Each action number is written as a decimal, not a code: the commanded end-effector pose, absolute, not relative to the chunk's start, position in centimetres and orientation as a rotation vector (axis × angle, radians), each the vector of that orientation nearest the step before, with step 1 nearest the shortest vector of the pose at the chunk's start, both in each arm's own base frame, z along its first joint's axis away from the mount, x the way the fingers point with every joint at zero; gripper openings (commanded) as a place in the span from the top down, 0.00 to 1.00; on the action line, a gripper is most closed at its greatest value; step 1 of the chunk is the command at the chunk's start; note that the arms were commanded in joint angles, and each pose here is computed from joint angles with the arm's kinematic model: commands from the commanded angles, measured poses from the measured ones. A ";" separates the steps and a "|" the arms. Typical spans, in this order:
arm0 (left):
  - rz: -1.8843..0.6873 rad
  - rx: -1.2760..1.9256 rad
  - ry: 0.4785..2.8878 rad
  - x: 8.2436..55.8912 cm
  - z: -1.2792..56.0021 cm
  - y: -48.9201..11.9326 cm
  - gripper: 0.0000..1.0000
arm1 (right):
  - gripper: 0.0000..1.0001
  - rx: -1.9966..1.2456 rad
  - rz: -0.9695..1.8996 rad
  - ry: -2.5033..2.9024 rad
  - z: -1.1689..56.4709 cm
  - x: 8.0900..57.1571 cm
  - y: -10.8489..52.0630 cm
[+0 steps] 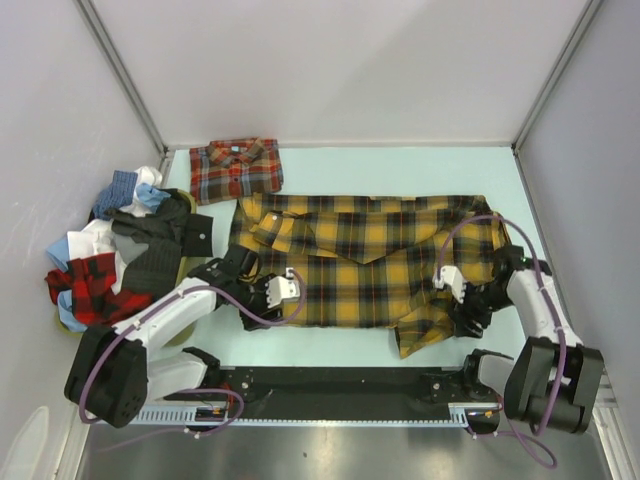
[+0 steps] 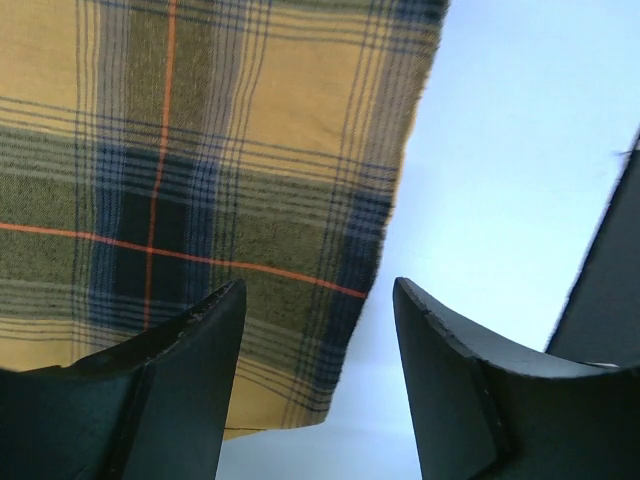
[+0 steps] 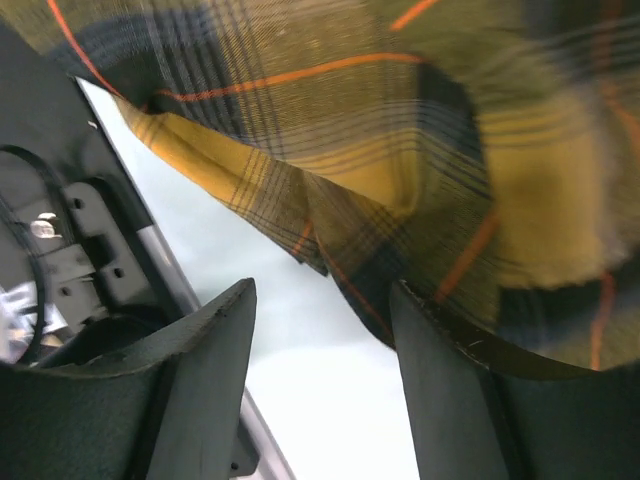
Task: Fold and stack the long sleeve shirts
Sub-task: Fold the shirt
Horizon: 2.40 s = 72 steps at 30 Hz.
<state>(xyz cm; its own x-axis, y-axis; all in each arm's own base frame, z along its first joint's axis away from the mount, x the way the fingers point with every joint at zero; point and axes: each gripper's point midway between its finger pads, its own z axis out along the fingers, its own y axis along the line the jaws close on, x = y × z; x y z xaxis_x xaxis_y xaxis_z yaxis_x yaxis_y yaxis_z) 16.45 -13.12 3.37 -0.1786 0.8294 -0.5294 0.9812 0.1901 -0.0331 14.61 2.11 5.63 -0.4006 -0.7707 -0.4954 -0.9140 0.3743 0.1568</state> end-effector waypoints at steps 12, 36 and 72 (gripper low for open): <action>-0.304 1.891 1.975 17.6 -0.1 -12.3 0.35 | 0.58 -1.640 0.185 2.286 1.5 16.7 -1.1; -0.321 1.766 1.926 19.9 8.0 -11.9 1.00 | 1.00 -1.428 0.209 2.203 12.9 20.8 -3.5; -0.093 1.601 2.117 42.6 8.3 -11.3 0.93 | 1.00 -1.499 0.187 2.123 11.4 41.8 -2.9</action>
<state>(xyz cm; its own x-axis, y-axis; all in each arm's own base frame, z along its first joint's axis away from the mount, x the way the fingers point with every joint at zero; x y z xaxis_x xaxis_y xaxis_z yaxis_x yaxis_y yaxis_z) 39.25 -11.89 5.94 -0.1905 0.9045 -0.3816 0.9527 0.2642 0.1506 39.93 -1.96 10.71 -0.2389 -0.8382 -0.4902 -0.9332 0.3377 -0.1226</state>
